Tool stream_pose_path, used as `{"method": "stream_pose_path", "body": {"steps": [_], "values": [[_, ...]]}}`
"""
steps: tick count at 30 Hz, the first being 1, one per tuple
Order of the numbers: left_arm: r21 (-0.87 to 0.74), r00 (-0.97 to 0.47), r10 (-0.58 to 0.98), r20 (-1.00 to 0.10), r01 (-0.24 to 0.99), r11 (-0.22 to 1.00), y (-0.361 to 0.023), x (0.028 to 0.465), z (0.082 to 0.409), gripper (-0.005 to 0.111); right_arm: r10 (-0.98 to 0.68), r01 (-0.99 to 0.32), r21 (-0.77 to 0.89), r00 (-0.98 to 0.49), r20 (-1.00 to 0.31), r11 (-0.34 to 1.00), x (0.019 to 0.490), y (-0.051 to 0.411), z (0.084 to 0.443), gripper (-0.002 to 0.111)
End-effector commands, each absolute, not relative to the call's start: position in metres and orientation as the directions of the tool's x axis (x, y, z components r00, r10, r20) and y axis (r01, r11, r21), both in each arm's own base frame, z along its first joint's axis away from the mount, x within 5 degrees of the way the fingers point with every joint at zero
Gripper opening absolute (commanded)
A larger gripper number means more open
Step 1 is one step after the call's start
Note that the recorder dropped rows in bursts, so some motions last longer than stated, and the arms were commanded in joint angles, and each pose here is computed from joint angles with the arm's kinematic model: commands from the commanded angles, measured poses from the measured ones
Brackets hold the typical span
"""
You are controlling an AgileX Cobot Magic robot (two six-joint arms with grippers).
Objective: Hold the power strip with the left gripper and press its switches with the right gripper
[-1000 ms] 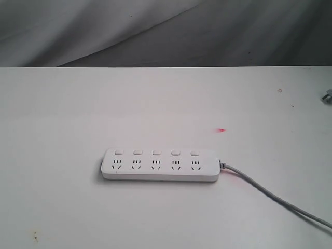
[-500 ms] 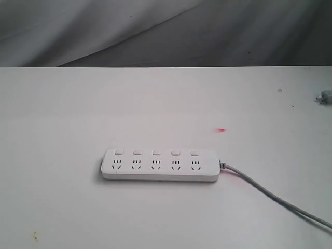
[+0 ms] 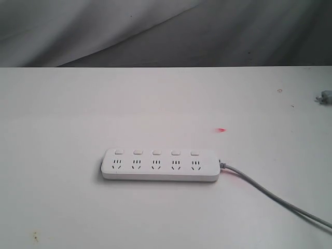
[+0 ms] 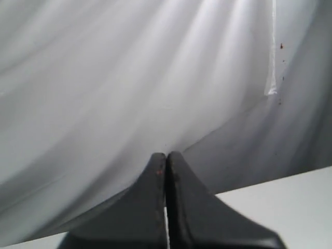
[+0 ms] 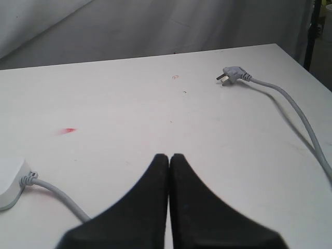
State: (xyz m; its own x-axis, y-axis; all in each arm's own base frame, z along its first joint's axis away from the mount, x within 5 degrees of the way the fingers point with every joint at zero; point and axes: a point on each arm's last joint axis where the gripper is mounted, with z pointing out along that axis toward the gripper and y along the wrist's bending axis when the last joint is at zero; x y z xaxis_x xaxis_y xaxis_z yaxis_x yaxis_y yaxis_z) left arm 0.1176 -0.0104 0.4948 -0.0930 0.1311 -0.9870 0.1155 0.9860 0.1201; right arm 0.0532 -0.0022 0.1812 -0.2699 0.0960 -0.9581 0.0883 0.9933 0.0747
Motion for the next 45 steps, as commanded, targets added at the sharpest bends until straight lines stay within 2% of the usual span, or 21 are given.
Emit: {"method": "stream_pose_path", "body": {"steps": [1,6,11,15,19,21,26,30,33,35,38,40,45], "values": [[0.159,-0.142,0.195,-0.97,0.228,0.96,-0.021,0.154,0.483,0.0,0.083,0.089,0.062,-0.261,-0.962,0.994,0.053,-0.003,0.181,0.0],[0.261,-0.096,0.33,-0.939,0.425,0.867,-0.038,0.178,0.473,0.0,0.083,0.089,0.062,-0.261,-0.962,0.994,0.053,-0.003,0.181,0.0],[0.381,-0.047,0.463,-0.885,0.497,0.779,-0.038,0.18,0.465,0.0,0.083,0.089,0.062,-0.261,-0.962,0.994,0.053,-0.003,0.181,0.0],[0.352,-0.006,0.43,-0.903,0.565,0.746,-0.031,0.178,0.462,0.0,0.083,0.089,0.062,-0.261,-0.962,0.994,0.053,-0.003,0.181,0.0],[0.411,0.152,0.419,-0.895,0.646,0.644,-0.025,0.174,0.451,0.0,0.083,0.089,0.062,-0.261,-0.962,0.994,0.053,-0.003,0.181,0.0],[0.411,0.184,0.397,-0.899,0.667,0.622,-0.023,0.174,0.443,0.0,0.083,0.089,0.062,-0.261,-0.962,0.994,0.053,-0.003,0.181,0.0],[0.312,0.14,0.31,-0.94,0.718,0.623,-0.021,0.185,0.423,0.0,0.083,0.089,0.062,-0.261,-0.962,0.994,0.053,-0.003,0.181,0.0],[0.354,0.185,0.334,-0.924,0.744,0.566,-0.018,0.198,0.409,0.0,0.083,0.089,0.062,-0.261,-0.962,0.994,0.053,-0.003,0.181,0.0],[0.314,0.129,0.342,-0.931,0.763,0.565,-0.014,0.21,0.398,0.0,0.083,0.089,0.062,-0.261,-0.962,0.994,0.053,-0.003,0.181,0.0],[0.324,0.079,0.43,-0.899,0.781,0.535,-0.009,0.215,0.385,0.0,0.083,0.089,0.062,-0.261,-0.962,0.994,0.053,-0.003,0.181,0.0],[0.382,-0.004,0.671,-0.741,0.819,0.427,0.002,0.212,0.364,0.0,0.083,0.089,0.062,-0.261,-0.962,0.994,0.053,-0.003,0.181,0.0],[0.378,-0.039,0.738,-0.674,0.84,0.389,0.009,0.213,0.353,0.0,0.083,0.089,0.062,-0.261,-0.962,0.994,0.053,-0.003,0.181,0.0],[0.333,-0.078,0.77,-0.633,0.871,0.362,0.017,0.224,0.336,0.0,0.083,0.089,0.062,-0.261,-0.962,0.994,0.053,-0.003,0.181,0.0]]}}
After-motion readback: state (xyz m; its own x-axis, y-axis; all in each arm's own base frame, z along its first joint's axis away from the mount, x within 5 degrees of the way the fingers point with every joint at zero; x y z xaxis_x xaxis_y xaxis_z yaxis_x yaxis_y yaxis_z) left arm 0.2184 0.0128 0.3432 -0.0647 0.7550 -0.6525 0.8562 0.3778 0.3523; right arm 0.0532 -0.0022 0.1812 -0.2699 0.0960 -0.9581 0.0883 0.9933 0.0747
